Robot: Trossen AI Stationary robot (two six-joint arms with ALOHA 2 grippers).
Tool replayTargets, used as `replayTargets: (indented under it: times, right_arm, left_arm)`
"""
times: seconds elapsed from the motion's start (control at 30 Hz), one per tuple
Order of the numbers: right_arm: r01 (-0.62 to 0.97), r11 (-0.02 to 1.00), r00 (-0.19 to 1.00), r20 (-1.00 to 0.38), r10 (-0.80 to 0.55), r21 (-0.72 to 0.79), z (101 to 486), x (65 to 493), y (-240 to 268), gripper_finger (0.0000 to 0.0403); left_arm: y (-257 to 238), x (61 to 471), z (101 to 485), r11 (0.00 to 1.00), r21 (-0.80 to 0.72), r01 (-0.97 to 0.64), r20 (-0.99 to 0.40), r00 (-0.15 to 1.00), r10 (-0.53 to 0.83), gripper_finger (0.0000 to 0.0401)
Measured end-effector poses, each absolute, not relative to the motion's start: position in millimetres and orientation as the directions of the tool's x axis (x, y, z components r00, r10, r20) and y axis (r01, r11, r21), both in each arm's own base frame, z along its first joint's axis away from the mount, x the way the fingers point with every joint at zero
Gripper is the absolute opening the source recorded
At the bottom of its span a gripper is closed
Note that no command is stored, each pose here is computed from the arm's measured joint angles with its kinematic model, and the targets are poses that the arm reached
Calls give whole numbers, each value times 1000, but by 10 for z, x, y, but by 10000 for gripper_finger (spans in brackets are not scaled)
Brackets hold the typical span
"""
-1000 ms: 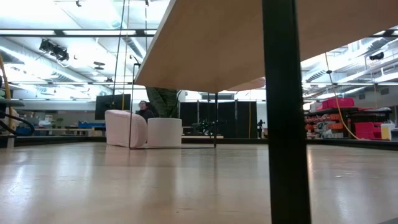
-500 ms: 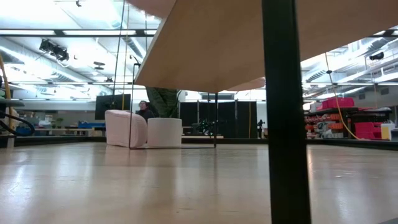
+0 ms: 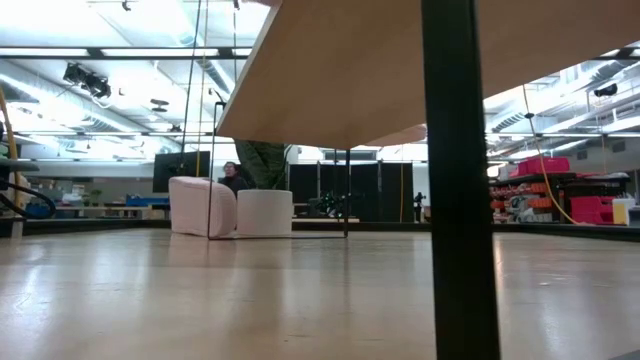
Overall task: Pick and place slides into the shelf
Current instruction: Put the right pink slipper on the shelf
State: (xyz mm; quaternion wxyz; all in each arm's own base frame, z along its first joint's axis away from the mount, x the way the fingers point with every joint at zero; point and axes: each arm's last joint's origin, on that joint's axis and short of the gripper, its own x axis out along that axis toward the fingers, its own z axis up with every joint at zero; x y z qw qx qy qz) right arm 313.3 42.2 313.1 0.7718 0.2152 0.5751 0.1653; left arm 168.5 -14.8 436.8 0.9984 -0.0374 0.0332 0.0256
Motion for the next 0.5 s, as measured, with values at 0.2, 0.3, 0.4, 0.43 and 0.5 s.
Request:
replayTargets:
  times: [0.2,0.3,0.4,0.43,0.5]
  right_arm:
    - [-1,852,284,-817,502,523,3131,3134,421,63]
    - [0,852,284,-817,502,524,3131,3134,421,80]
    - [0,852,285,-817,502,524,3132,3133,421,92]
    - [0,852,285,-817,502,524,3132,3133,421,93]
    - [0,852,285,-817,502,524,3132,3133,421,92]
  left_arm:
    - [-148,1685,4366,996,-73,-54,-70,996,49,32]
    - [-148,1684,4365,996,-73,-54,-71,996,49,35]
    - [-148,1684,4356,996,-72,-55,-81,996,49,40]
    - [-148,1683,4350,996,-75,-55,-87,995,49,41]
    - [-147,1682,4340,996,-76,-56,-97,994,49,41]
